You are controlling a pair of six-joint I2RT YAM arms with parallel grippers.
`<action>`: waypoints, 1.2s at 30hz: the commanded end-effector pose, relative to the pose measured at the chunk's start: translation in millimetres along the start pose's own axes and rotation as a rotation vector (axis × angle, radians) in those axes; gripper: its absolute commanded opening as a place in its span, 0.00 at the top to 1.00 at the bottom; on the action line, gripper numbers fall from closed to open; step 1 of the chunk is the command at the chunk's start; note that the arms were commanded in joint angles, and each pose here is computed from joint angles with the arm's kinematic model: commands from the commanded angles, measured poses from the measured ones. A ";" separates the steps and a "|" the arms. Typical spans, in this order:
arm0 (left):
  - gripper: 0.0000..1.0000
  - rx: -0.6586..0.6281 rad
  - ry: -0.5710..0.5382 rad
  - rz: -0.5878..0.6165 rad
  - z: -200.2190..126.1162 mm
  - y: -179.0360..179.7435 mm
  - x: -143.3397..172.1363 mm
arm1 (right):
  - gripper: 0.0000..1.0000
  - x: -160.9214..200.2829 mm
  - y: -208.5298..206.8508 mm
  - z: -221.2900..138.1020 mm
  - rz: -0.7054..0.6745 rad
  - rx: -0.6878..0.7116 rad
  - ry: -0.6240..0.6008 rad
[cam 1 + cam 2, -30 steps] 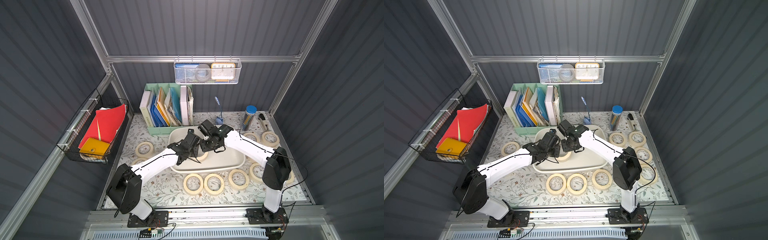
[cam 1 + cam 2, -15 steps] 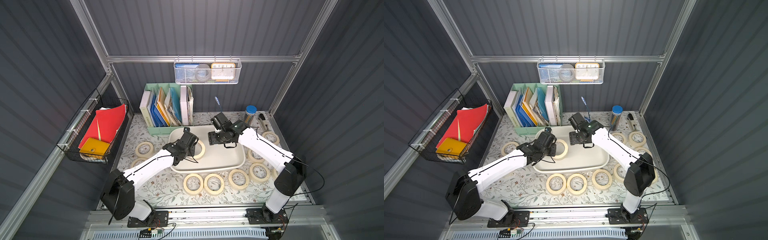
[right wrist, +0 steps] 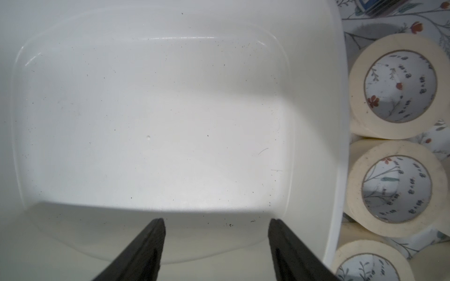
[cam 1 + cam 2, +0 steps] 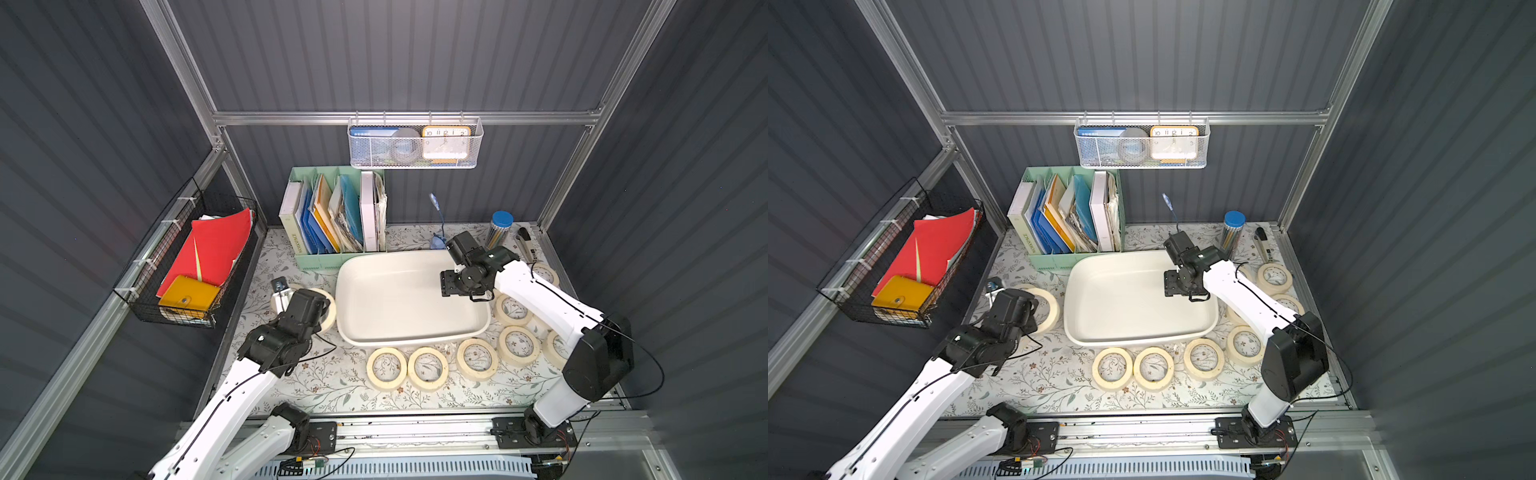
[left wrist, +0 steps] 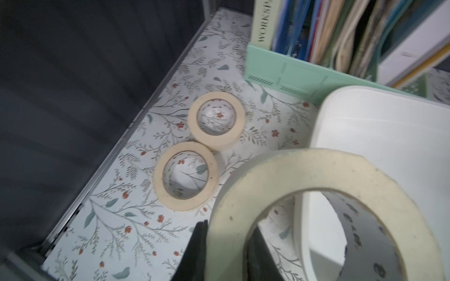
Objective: Take out the art tape in the storage box
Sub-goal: Pick up the art tape from the storage box, then place the art tape at the center of the board.
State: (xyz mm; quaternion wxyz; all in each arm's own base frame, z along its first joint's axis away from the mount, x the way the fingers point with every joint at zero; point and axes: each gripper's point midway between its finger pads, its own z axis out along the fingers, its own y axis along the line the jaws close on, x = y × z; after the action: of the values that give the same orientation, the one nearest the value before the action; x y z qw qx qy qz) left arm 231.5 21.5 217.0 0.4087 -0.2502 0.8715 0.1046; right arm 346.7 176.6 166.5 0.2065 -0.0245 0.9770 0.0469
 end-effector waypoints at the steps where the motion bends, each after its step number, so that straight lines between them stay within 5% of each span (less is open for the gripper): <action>1: 1.00 -0.097 0.085 -0.093 4.5 26.9 24.3 | 0.27 2.6 -1.4 2.1 -0.017 -0.008 0.021; 15: 1.00 -0.078 0.283 -0.235 44.0 22.5 114.1 | 0.28 8.4 -26.9 7.6 0.018 -0.008 0.044; 28: 0.99 -0.065 0.374 -0.184 73.8 10.7 156.0 | 0.28 9.7 -32.6 14.0 0.036 -0.002 0.053; 32: 0.72 -0.052 0.382 -0.168 78.3 8.3 161.6 | 0.28 9.5 -33.2 14.9 0.047 -0.001 0.054; 36: 0.59 -0.035 0.382 -0.158 81.0 3.2 160.8 | 0.27 11.4 -32.3 15.1 0.050 -0.009 0.059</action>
State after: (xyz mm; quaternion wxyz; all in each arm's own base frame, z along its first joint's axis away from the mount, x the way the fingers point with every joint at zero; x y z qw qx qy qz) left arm 188.1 2.2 41.1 0.2280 -0.3449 0.9092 0.0484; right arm 348.7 148.6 145.3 0.1787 -0.0068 0.9824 0.0532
